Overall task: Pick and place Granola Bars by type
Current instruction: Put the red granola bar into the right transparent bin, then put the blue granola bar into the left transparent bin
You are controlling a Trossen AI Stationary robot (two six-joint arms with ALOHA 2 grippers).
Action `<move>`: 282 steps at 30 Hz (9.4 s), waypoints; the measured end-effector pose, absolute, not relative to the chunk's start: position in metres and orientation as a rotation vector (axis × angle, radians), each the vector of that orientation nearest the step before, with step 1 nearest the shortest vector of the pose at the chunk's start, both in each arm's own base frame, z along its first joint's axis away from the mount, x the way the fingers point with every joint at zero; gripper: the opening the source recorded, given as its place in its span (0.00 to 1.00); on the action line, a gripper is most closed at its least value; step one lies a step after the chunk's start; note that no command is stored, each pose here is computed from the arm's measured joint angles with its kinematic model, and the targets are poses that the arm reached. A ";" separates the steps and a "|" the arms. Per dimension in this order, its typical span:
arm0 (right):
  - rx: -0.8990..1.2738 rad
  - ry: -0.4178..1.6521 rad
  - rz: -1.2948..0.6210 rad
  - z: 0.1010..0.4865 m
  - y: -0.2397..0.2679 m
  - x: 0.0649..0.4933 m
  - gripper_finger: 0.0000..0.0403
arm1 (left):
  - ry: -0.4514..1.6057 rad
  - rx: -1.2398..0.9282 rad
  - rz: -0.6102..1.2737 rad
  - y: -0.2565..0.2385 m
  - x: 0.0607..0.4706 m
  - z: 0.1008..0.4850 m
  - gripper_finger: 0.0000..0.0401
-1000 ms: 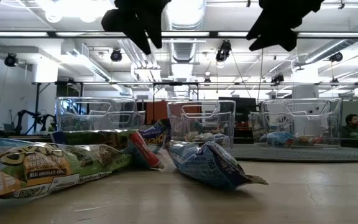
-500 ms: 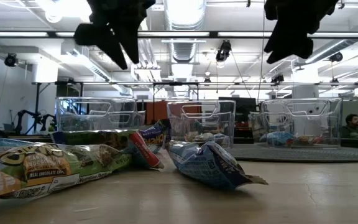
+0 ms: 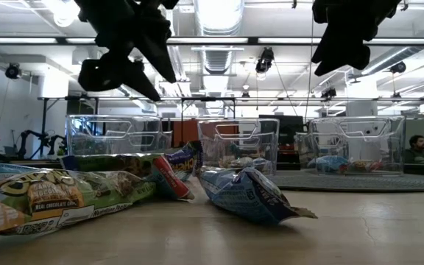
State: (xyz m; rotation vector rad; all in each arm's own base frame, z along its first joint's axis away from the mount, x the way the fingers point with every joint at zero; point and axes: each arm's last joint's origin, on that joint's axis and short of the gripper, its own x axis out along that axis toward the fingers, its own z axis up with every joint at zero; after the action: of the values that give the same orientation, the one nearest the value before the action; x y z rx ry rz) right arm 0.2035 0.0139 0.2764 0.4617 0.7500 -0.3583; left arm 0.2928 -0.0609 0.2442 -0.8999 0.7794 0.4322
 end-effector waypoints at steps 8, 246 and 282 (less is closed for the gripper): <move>0.457 0.739 -0.377 0.277 0.013 0.204 0.43 | 0.814 -0.979 0.603 -0.066 0.297 0.227 0.39; 0.718 0.899 -0.403 0.268 -0.025 0.188 0.48 | 0.577 -0.692 0.664 0.014 0.232 0.258 0.07; 0.523 0.976 -0.107 0.254 0.008 0.191 0.47 | 0.582 -1.142 0.583 -0.080 0.224 0.245 0.07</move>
State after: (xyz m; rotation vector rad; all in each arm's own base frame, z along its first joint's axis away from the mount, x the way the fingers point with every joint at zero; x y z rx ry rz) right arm 0.1911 0.0078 0.2542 0.5228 0.9758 -0.1075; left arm 0.2241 -0.0797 0.2453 -1.1418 0.5817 0.5831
